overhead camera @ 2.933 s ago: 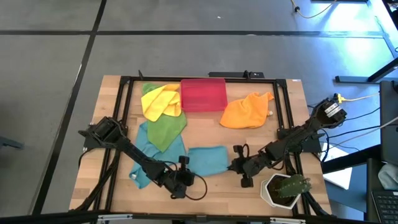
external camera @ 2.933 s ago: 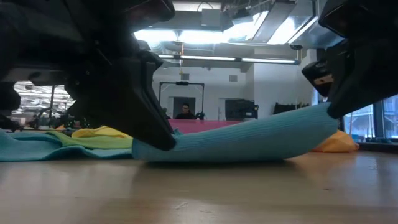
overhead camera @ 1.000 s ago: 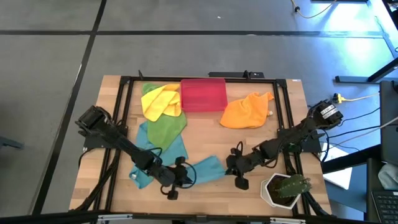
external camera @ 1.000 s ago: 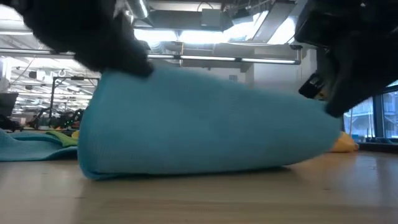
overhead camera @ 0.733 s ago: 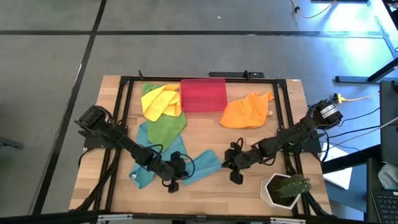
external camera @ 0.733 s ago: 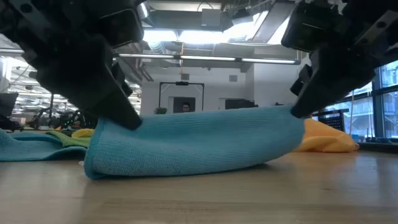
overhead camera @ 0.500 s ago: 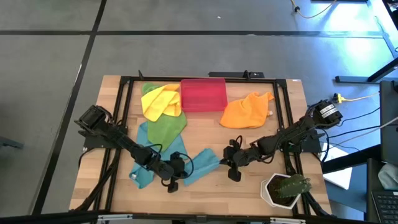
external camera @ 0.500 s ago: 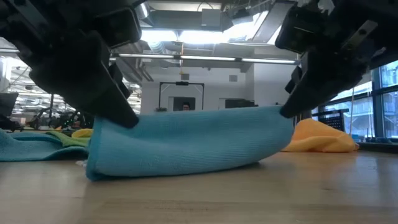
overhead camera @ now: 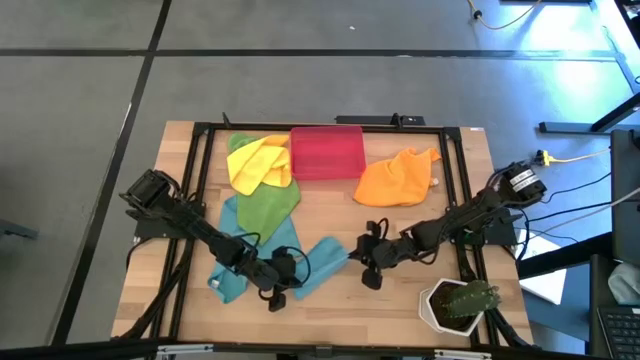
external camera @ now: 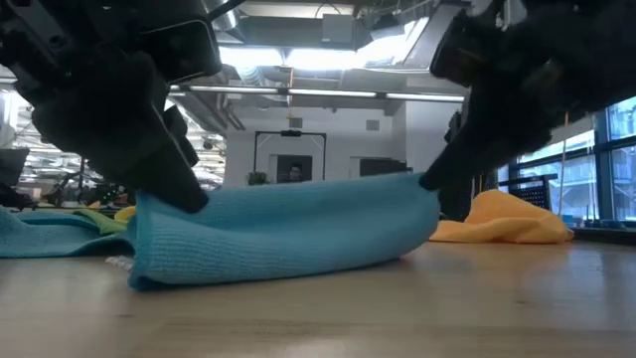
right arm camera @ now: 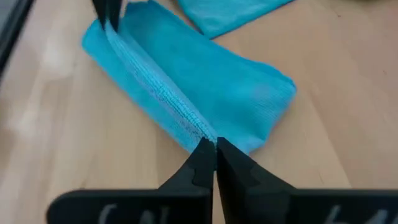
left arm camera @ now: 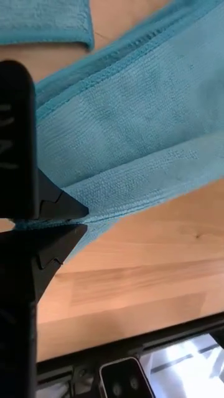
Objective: Roll microfiber towels into tight, uniform cylinder then place into a basket
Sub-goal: Roll the right blue microfiber towel
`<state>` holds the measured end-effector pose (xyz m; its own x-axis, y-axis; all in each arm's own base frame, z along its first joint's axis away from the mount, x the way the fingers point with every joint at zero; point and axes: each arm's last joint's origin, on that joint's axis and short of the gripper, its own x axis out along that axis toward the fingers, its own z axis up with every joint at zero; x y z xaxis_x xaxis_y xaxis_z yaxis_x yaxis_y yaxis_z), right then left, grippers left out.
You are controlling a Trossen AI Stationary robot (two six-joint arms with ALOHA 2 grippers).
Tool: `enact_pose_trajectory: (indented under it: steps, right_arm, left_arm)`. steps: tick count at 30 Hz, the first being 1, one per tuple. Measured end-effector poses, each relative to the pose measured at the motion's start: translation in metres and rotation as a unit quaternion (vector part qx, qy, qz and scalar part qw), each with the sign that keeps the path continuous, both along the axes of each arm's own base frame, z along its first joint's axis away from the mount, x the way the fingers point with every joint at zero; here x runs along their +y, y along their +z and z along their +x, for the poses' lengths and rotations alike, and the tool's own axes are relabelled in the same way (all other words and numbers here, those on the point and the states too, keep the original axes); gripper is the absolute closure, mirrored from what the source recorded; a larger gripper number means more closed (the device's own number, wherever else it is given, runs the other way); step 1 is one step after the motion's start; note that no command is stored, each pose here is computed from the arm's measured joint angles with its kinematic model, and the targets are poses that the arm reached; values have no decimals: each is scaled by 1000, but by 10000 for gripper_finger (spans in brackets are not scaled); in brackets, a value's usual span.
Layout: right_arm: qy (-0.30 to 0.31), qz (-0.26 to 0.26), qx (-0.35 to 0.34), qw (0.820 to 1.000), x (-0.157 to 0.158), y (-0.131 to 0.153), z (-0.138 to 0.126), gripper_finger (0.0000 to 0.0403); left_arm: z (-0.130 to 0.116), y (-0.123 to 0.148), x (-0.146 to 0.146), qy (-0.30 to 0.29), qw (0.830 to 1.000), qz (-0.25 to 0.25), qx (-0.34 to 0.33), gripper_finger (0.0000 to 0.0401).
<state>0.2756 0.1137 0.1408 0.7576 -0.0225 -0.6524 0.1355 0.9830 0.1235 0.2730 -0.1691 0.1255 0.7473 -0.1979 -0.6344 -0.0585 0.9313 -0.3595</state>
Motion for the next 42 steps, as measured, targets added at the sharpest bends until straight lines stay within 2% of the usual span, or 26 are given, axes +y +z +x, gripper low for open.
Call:
enact_pose_trajectory:
  steps: [5,11,14,17,20,23,34,38,42]
  right_arm:
    - [-2,-55,18,998,-2,-19,3,340]
    - [-6,-87,-1,996,-3,-10,2,258]
    - [25,-102,-25,994,1,4,5,232]
    - [99,-102,-57,988,16,13,7,226]
    - [167,-78,-105,977,30,20,9,236]
    - [186,-64,-130,972,37,18,12,257]
    - [160,-62,-100,980,15,-26,36,364]
    - [132,-50,-112,984,2,-34,45,386]
    - [103,-22,-84,991,-10,-49,48,397]
  left_arm:
    - [-6,-5,-2,-19,999,-8,34,401]
    - [-9,-9,-3,-5,999,5,51,401]
    - [-10,-9,-3,4,999,7,51,401]
    - [-10,-9,-3,7,999,10,51,401]
    - [-10,-10,-2,10,999,14,50,401]
    - [-10,-10,-2,15,999,18,47,401]
    - [-9,-9,-2,18,999,20,46,401]
    - [-9,-9,-1,3,998,37,41,401]
    - [-9,-9,-1,8,998,51,34,400]
